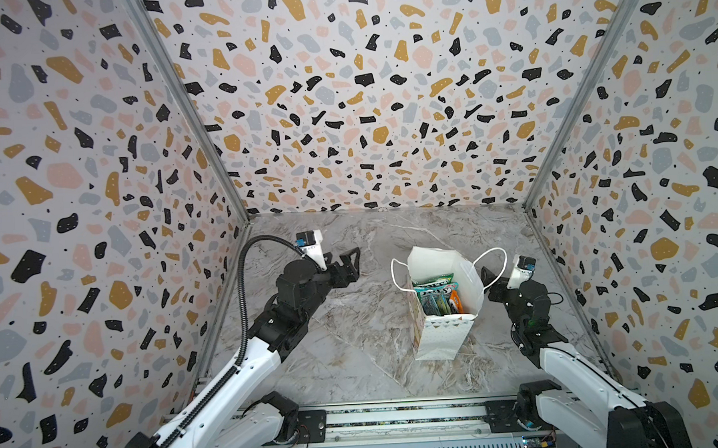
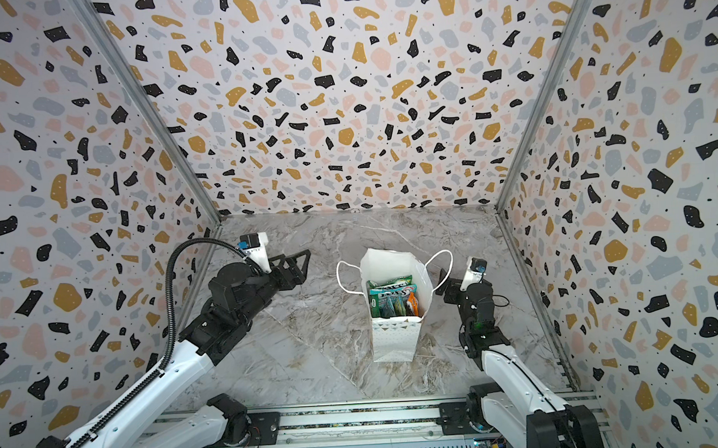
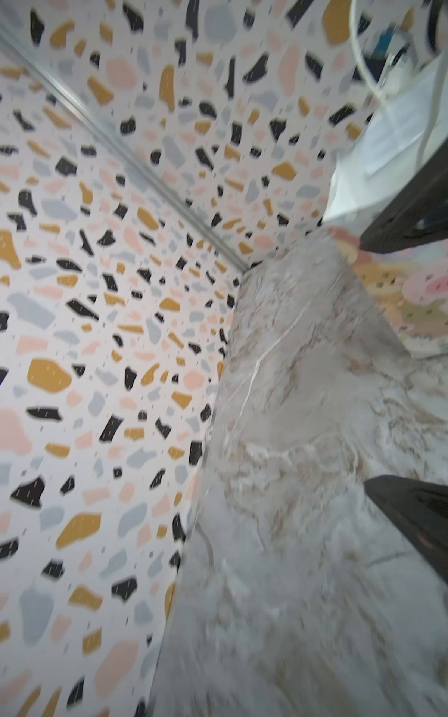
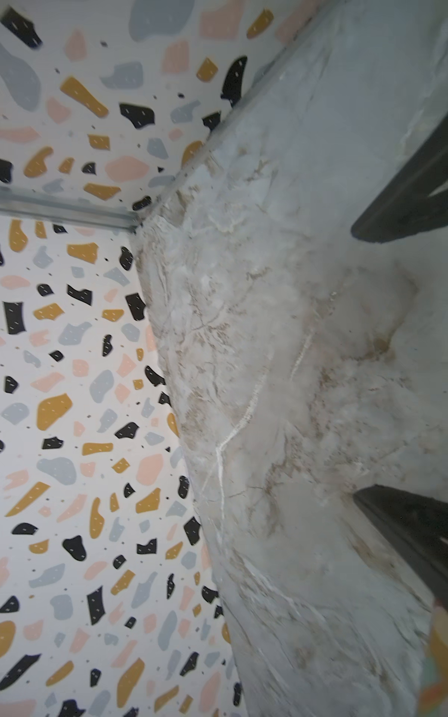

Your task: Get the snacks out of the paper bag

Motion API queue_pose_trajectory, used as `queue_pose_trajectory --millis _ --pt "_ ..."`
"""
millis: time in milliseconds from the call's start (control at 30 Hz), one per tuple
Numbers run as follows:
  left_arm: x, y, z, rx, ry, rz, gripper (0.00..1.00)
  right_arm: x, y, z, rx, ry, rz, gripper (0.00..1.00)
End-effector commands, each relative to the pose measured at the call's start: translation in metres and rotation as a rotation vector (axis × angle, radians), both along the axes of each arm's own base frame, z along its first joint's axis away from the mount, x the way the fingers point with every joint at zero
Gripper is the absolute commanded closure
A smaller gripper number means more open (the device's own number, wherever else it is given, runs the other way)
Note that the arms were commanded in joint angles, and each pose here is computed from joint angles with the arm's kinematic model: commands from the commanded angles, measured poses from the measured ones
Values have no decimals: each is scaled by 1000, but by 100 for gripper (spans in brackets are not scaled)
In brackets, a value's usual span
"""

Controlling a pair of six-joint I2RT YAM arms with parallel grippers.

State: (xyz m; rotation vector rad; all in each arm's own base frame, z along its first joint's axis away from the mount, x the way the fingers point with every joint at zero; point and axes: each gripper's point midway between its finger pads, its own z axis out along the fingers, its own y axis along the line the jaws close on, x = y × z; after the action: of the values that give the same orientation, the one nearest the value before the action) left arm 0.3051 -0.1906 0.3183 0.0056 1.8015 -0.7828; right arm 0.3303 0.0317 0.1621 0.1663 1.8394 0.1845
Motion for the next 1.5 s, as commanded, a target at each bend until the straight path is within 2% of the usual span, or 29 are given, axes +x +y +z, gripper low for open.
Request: queue_pose_trajectory --millis 0,67,200,267,367,567,733,900,933,1100,1200,1367,1467 --pt "-19 -33 35 -94 -25 -124 14 -5 17 4 39 32 79 1" --pt "-27 -52 44 -114 -28 -188 18 -5 17 6 34 29 81 1" --pt "-36 -80 52 -112 -30 -248 19 -4 18 6 30 29 89 1" --pt "-35 -85 51 -101 -27 -247 19 -3 20 5 31 33 96 1" --pt "-30 -88 43 -73 -3 -223 24 -3 22 4 33 39 107 1" --pt "-26 -99 36 -70 11 -247 51 -2 23 4 32 38 115 1" --pt "-22 -101 33 -66 7 -238 65 -1 27 2 36 47 133 1" --pt "-20 -104 30 -50 19 -242 97 -2 31 -1 42 61 148 1" --pt "-21 -104 29 -48 21 -242 100 -2 32 -1 43 64 151 1" --pt "-22 -101 32 -26 24 -239 100 -4 37 -6 48 98 169 1" --pt "-17 -90 41 -2 0 -178 100 -9 48 -11 56 133 218 1" --pt "-3 -68 59 111 -45 -71 100 -17 62 -22 63 231 290 1" --pt "10 -59 65 172 -64 -56 100 -26 75 -27 83 266 357 1"
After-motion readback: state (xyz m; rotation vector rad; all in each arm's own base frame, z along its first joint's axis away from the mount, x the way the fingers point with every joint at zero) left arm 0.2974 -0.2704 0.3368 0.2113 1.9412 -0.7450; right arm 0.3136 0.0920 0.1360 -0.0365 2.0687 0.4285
